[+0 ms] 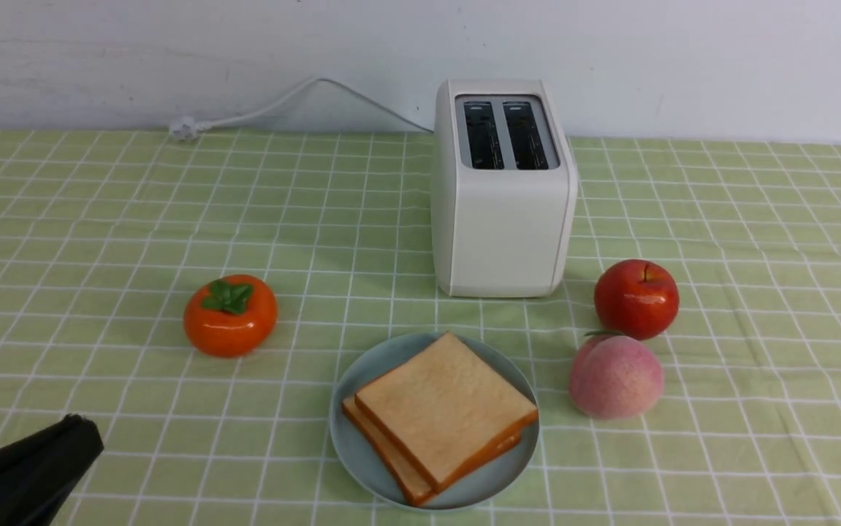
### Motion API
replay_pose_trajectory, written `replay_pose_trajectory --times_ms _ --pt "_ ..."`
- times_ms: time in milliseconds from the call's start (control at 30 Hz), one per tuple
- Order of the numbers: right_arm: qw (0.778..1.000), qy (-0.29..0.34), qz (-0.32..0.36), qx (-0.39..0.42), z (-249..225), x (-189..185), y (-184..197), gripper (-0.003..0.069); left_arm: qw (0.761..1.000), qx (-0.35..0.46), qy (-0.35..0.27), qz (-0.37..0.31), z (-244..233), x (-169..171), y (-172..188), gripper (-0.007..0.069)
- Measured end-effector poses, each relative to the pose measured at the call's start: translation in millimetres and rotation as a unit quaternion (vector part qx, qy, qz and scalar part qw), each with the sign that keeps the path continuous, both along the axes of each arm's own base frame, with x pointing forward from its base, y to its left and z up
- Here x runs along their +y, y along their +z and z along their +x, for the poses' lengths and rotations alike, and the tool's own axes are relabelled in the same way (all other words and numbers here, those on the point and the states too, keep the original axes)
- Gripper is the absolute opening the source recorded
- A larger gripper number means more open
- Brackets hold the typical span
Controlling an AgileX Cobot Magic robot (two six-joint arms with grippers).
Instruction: Take toasted bread from bread machine on green coffee tablecloth place on plate.
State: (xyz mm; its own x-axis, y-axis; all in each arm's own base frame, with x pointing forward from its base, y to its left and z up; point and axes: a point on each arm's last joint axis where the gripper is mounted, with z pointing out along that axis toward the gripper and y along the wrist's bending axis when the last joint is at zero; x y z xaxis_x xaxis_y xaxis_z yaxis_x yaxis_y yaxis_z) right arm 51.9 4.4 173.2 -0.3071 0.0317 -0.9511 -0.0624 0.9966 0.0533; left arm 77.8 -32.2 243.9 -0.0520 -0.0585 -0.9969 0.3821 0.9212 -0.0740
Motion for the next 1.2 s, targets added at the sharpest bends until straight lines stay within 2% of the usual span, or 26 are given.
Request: replay_pose_trajectory --times_ms 100,200,300,567,1200 --pt "1.000 0.000 0.000 0.000 0.0 0.0 0.0 0.0031 0.999 0.010 0.050 -0.012 0.8 8.5 -8.9 -0.0013" --pt "1.000 0.000 0.000 0.000 0.0 0.0 0.0 0.0032 0.989 0.031 0.135 -0.048 -4.6 22.9 -31.4 -0.0013" --pt "1.000 0.000 0.000 0.000 0.0 0.0 0.0 0.0034 0.984 0.045 0.166 -0.045 -10.9 27.7 -48.0 -0.0013" --pt "1.000 0.000 0.000 0.000 0.0 0.0 0.0 0.0034 0.973 0.154 0.174 -0.013 -25.7 28.6 -75.2 -0.0013" --pt "1.000 0.000 0.001 0.000 0.0 0.0 0.0 0.0039 0.973 0.153 0.174 -0.015 -25.6 28.5 -74.9 -0.0013"
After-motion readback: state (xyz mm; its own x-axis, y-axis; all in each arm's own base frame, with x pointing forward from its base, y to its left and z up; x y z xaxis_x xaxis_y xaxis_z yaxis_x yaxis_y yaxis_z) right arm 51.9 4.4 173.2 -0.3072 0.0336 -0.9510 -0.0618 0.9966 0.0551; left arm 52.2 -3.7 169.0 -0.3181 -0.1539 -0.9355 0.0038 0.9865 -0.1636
